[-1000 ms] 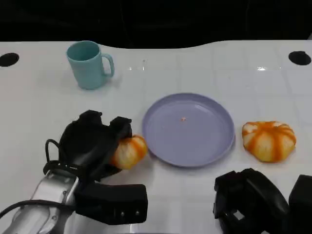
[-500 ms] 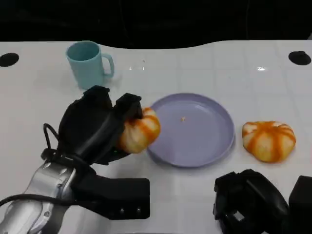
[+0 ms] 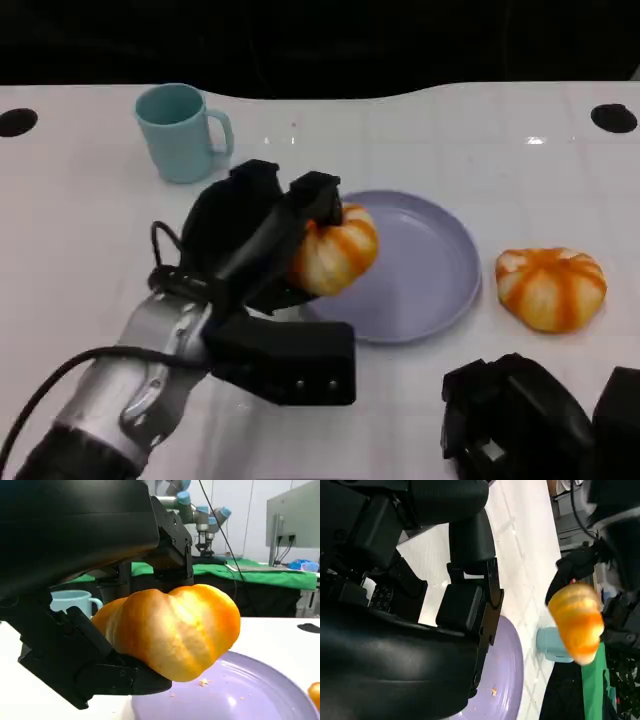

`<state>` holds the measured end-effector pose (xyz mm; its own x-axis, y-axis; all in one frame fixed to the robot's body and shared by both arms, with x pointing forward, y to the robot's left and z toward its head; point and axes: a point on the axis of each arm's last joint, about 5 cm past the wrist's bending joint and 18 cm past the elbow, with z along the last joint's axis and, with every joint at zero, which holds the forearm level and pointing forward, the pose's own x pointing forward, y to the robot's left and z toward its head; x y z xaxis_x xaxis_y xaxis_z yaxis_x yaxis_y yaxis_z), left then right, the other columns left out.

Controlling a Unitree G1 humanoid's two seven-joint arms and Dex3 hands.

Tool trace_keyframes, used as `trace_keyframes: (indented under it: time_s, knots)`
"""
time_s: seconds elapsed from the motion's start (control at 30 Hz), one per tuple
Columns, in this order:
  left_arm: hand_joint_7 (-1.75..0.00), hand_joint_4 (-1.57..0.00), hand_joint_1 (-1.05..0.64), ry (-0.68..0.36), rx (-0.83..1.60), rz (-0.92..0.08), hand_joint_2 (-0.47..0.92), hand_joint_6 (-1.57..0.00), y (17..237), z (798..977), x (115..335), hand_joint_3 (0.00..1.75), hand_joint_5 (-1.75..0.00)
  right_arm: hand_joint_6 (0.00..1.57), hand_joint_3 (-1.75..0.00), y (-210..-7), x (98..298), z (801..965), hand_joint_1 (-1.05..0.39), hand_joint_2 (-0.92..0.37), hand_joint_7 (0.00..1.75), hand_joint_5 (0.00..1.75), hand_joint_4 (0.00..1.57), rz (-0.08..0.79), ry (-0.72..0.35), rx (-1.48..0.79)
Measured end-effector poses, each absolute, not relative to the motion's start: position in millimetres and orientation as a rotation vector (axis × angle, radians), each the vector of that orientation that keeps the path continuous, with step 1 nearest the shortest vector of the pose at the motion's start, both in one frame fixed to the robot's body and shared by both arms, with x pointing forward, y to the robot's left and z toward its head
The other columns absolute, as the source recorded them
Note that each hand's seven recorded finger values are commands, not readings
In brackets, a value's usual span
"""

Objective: Grasp the bread from the table and place it into the plate.

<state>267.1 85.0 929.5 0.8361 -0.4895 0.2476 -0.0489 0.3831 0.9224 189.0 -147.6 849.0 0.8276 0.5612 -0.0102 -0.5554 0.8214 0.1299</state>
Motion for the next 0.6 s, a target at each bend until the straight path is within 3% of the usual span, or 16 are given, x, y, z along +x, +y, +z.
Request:
trace_keyframes:
  time_s: [0.27, 0.47, 0.6]
  knots:
    - [-1.75, -0.99, -0.32, -0.533, 1.143, -0.329, 0.5, -0.72, 61.4, 919.8, 279.5, 0.92, -1.75, 1.57, -1.37, -147.7, 189.0, 849.7, -1.05, -0.05, 1.02, 1.3, 1.55, 0.598, 0.032, 0.119]
    - [-1.75, -1.0, -0.27, -0.538, 1.142, -0.33, 0.44, -0.72, 45.6, 914.0, 284.3, 1.03, -1.75, 1.57, -1.37, -148.0, 189.0, 849.4, -1.05, -0.03, 1.01, 1.29, 1.56, 0.601, 0.033, 0.121]
    - [-1.63, -1.0, -0.28, -0.536, 1.153, -0.346, 0.46, -0.73, 35.7, 908.3, 286.5, 0.95, -1.75, 1.57, -1.37, -148.0, 188.9, 848.7, -1.05, -0.03, 1.02, 1.29, 1.57, 0.601, 0.044, 0.138]
